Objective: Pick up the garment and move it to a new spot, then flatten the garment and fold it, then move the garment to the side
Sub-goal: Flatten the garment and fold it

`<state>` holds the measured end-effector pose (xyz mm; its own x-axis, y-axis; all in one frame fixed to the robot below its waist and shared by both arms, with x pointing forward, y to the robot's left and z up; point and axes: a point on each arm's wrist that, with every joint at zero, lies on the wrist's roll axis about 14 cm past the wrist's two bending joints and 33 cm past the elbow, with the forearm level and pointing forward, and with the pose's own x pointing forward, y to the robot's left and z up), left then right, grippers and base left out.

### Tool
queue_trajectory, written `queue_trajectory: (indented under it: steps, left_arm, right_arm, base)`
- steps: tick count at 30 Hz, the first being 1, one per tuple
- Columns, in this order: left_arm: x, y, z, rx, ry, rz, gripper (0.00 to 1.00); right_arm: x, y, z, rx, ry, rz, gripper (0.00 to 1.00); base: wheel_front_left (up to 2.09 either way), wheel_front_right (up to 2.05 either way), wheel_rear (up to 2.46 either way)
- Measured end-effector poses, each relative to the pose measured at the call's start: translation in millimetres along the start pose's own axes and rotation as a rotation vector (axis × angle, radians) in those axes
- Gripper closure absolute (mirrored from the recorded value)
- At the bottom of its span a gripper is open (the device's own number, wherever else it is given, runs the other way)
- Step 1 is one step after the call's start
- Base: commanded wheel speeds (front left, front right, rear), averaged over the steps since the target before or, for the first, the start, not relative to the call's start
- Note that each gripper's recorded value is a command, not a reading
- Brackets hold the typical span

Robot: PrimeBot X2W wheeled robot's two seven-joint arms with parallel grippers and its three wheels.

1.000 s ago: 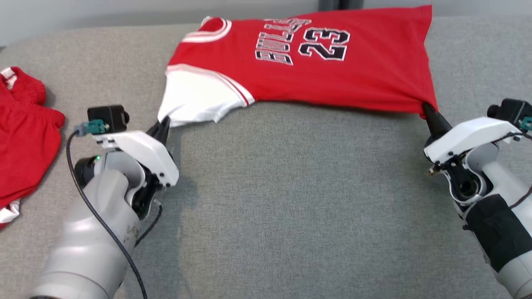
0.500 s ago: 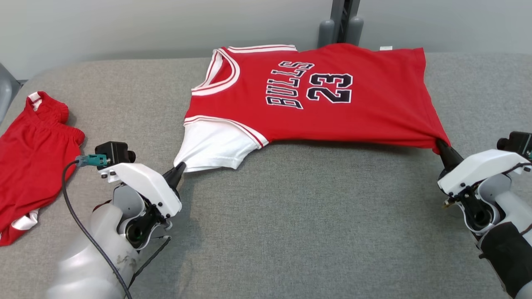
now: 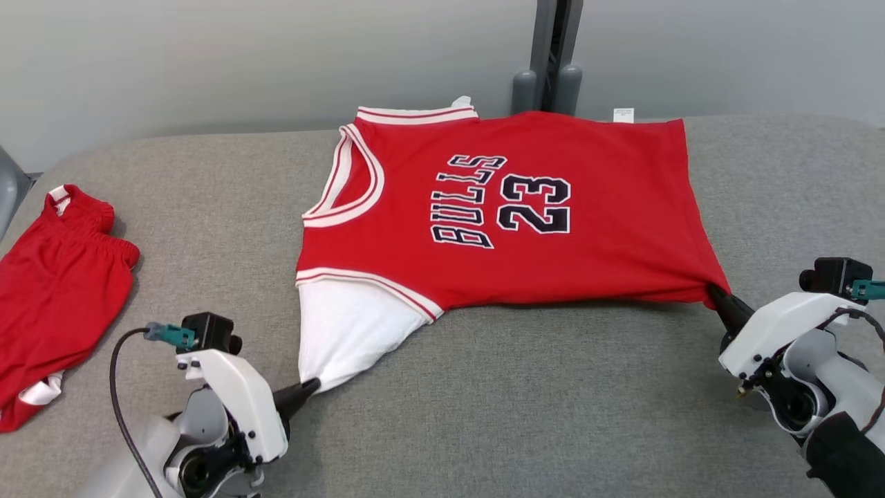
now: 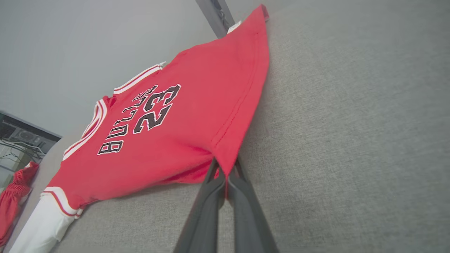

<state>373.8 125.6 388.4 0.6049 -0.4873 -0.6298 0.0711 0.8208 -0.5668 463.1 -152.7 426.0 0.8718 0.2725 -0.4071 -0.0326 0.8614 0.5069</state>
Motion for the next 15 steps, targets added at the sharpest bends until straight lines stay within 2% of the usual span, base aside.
queue_trajectory:
  steps: [4, 15]
  left_arm:
    - [-13.6, -7.7, -24.3, 0.026, 0.078, -0.041, 1.00]
    - [-48.2, -30.6, -66.6, 0.057, 0.219, -0.132, 1.00]
  right_arm:
    - [-15.0, -11.7, 0.1, -0.097, 0.023, -0.011, 1.00]
    - [-40.5, -21.2, -19.1, -0.119, 0.114, -0.007, 1.00]
  base:
    - [0.00, 0.00, 0.00]
    - [0.00, 0.00, 0.00]
